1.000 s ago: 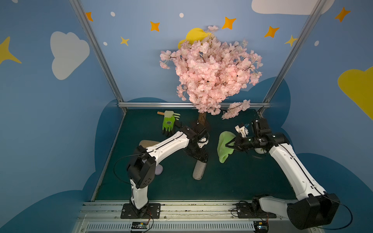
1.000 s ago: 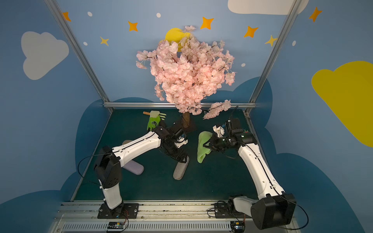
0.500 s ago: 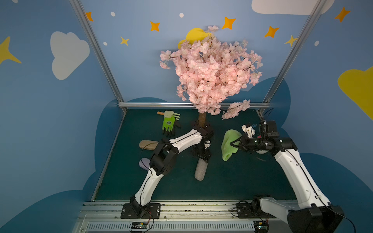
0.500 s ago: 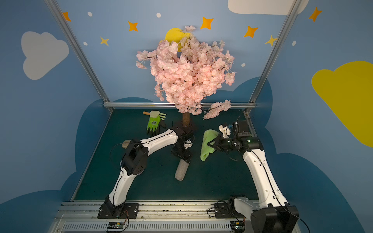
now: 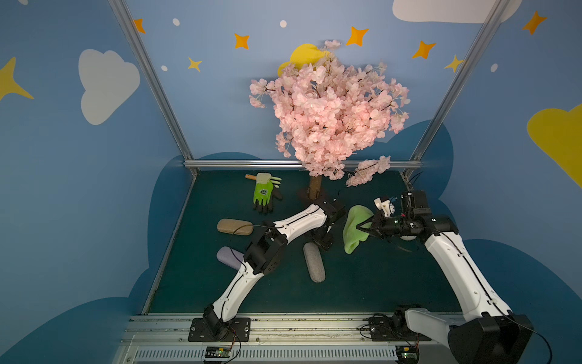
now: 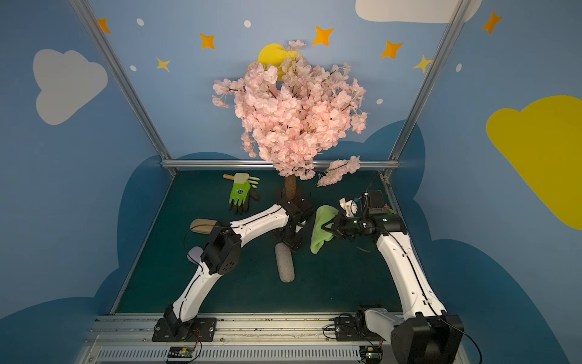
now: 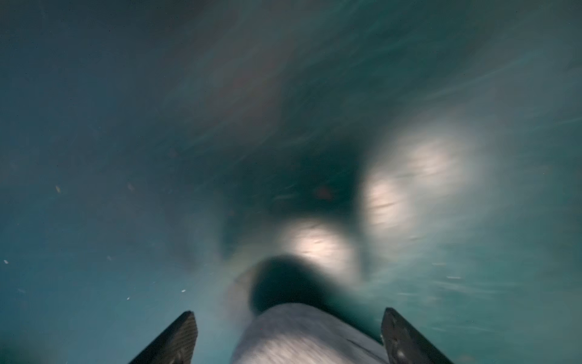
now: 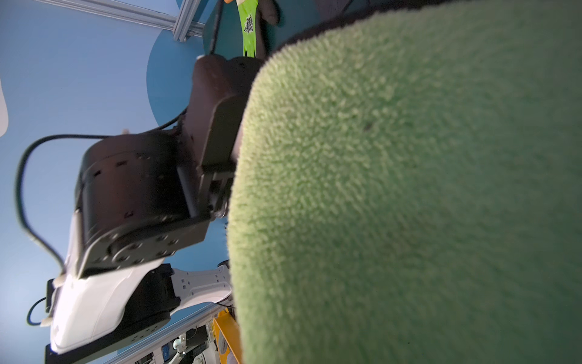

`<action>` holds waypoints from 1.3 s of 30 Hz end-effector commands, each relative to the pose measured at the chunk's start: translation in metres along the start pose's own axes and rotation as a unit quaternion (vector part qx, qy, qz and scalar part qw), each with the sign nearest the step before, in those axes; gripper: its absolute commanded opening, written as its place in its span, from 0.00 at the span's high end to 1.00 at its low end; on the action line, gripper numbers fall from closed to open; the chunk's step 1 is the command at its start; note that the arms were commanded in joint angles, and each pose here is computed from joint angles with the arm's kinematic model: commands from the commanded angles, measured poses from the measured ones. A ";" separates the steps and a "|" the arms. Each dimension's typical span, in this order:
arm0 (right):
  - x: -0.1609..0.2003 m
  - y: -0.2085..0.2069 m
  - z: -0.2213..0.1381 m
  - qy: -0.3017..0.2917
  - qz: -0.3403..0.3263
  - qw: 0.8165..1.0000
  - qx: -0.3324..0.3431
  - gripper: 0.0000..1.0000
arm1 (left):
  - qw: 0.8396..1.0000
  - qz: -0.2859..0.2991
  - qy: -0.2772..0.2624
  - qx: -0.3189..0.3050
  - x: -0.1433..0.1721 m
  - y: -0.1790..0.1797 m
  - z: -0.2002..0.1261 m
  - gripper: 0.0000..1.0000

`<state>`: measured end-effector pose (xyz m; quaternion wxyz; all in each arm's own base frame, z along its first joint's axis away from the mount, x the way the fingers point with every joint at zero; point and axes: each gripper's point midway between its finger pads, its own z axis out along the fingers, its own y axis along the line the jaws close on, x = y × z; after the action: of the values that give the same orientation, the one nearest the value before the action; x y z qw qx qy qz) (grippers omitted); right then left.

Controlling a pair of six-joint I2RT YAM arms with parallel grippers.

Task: Wipe the eyeglass case
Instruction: Adjust the eyeglass case at the center of the board.

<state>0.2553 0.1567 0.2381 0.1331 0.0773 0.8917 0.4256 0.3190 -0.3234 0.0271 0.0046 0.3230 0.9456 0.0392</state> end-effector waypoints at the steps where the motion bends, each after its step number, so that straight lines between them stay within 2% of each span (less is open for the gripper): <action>1: 0.000 0.004 -0.002 -0.006 -0.017 1.000 -0.008 1.00 | 1.000 -0.016 0.004 0.005 0.015 0.025 -0.007 0.09; 6: -0.002 0.004 0.006 0.005 -0.006 1.000 -0.014 1.00 | 0.998 -0.033 -0.009 0.045 0.030 0.029 -0.019 0.09; 12: 0.000 0.004 0.010 0.012 -0.009 1.000 -0.011 1.00 | 0.989 -0.055 -0.060 0.120 0.027 0.025 -0.048 0.09; 15: 0.001 0.004 0.008 0.012 -0.014 1.000 -0.007 1.00 | 0.981 -0.043 -0.125 0.141 0.021 0.028 -0.082 0.08; 18: 0.002 0.003 0.006 0.010 -0.021 1.000 0.003 1.00 | 0.967 0.004 -0.215 0.134 0.023 0.032 -0.116 0.06; 20: 0.000 0.003 0.005 0.008 -0.022 1.000 0.005 1.00 | 0.957 0.032 -0.260 0.126 0.031 0.033 -0.127 0.00; 22: -0.002 0.003 0.006 0.007 -0.022 1.000 0.003 1.00 | 0.948 0.049 -0.289 0.122 0.042 0.032 -0.127 0.00; 26: -0.005 0.005 0.007 0.008 -0.022 1.000 -0.001 1.00 | 0.949 0.082 -0.279 0.121 0.068 0.015 -0.117 0.00; 30: -0.005 0.004 0.009 0.009 -0.020 1.000 -0.001 1.00 | 0.958 0.105 -0.265 0.032 0.086 0.014 -0.098 0.00; 32: -0.005 0.004 0.011 0.011 -0.016 1.000 -0.004 1.00 | 0.961 0.088 -0.263 -0.003 0.088 0.023 -0.094 0.00; 35: -0.005 0.005 0.011 0.009 -0.015 1.000 -0.007 1.00 | 0.962 0.070 -0.261 0.037 0.091 0.013 -0.093 0.00; 39: -0.005 0.004 0.009 0.005 -0.018 1.000 -0.003 1.00 | 0.961 0.098 -0.230 0.116 0.099 -0.019 -0.071 0.00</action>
<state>0.2613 0.1635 0.2288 0.1232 0.0669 0.8951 0.4232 0.2384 -0.2693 0.1052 0.2017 0.4064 0.8852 -0.1032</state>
